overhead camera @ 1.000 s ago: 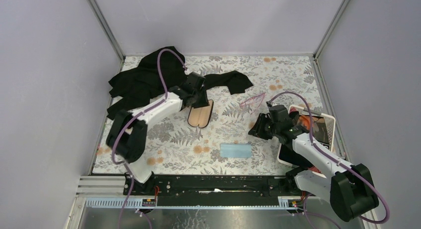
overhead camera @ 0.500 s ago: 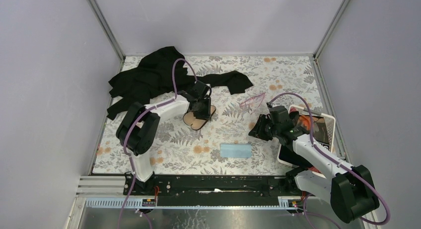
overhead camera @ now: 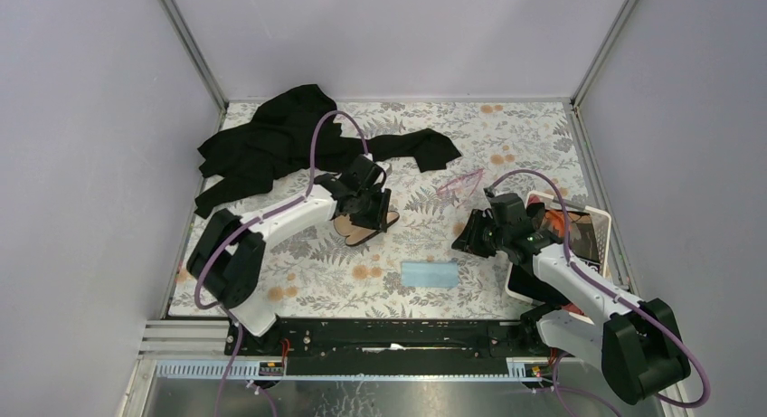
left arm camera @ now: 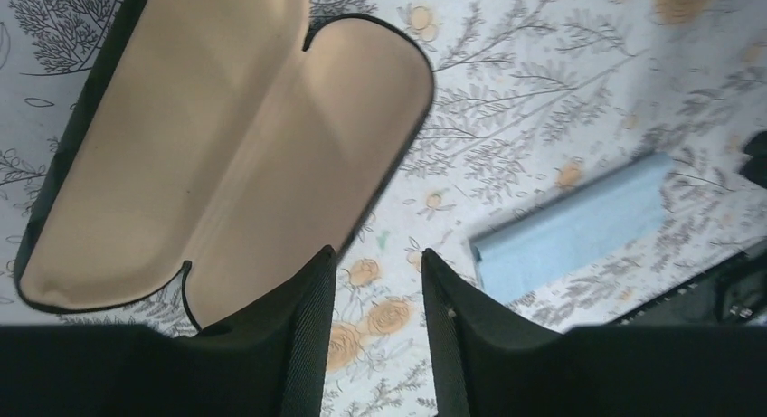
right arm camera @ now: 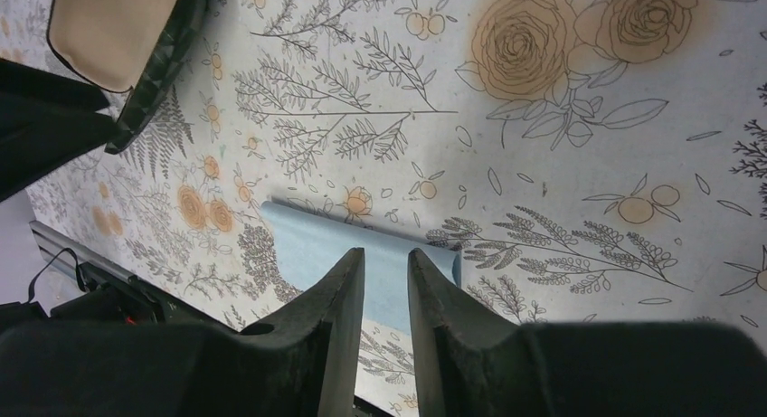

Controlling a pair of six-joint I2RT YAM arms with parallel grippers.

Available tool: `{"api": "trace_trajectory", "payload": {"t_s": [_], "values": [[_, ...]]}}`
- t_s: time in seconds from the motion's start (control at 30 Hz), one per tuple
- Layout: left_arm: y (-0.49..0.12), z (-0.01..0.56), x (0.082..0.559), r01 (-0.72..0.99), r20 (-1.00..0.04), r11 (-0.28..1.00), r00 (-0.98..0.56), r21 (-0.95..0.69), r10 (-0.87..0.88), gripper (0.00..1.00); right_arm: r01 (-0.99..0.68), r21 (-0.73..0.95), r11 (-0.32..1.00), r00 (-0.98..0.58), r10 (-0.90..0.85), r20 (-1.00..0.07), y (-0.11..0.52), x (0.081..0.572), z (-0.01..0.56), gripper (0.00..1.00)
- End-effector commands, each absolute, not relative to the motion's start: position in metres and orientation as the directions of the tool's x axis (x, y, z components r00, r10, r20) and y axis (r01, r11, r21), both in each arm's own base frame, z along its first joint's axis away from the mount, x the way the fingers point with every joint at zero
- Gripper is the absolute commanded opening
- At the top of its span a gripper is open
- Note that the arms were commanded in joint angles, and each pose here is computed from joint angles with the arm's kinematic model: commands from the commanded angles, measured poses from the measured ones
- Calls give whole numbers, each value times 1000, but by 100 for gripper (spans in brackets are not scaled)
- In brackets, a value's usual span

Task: Organize the sunglasses
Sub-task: Adjust the sunglasses case at the center of the board, then pick up the glasses cleaning cloth from the center of the board.

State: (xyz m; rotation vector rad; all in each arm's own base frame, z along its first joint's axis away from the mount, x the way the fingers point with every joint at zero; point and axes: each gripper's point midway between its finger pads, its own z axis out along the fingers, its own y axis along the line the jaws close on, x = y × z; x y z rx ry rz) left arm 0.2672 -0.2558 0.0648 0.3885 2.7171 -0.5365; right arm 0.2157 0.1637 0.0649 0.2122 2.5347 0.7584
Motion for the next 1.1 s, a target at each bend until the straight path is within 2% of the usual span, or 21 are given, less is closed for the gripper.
{"api": "trace_trajectory", "payload": {"t_s": [0.0,0.1,0.13,0.17,0.2,0.27,0.43,0.63,0.9,1.07], "values": [[-261,93,259,336,-430,876,-887,-346,170,45,17,538,843,-892,256,-372,160,203,53,34],[-268,107,251,289,-444,870,-891,-398,93,49,39,540,841,-905,259,-338,159,195,42,43],[-274,106,243,277,-434,863,-898,-423,76,54,47,538,842,-909,259,-326,158,192,39,45],[-280,105,235,270,-424,855,-903,-442,66,66,51,537,842,-913,257,-316,158,189,35,46],[-287,103,227,265,-414,850,-908,-456,61,74,57,533,844,-917,255,-307,157,187,32,48],[-299,92,211,259,-390,848,-918,-463,67,76,64,535,842,-922,255,-290,157,182,27,50],[-313,54,185,205,-313,868,-948,-453,60,71,75,538,839,-930,254,-266,156,174,20,51],[-310,20,178,126,-278,895,-961,-429,2,65,106,546,831,-925,283,-252,153,165,15,51],[-319,-2,167,98,-216,888,-976,-450,-1,54,129,550,825,-925,300,-232,153,156,11,50],[-319,-4,164,90,-211,889,-977,-449,-8,47,122,536,836,-926,290,-241,153,155,10,50]]}}
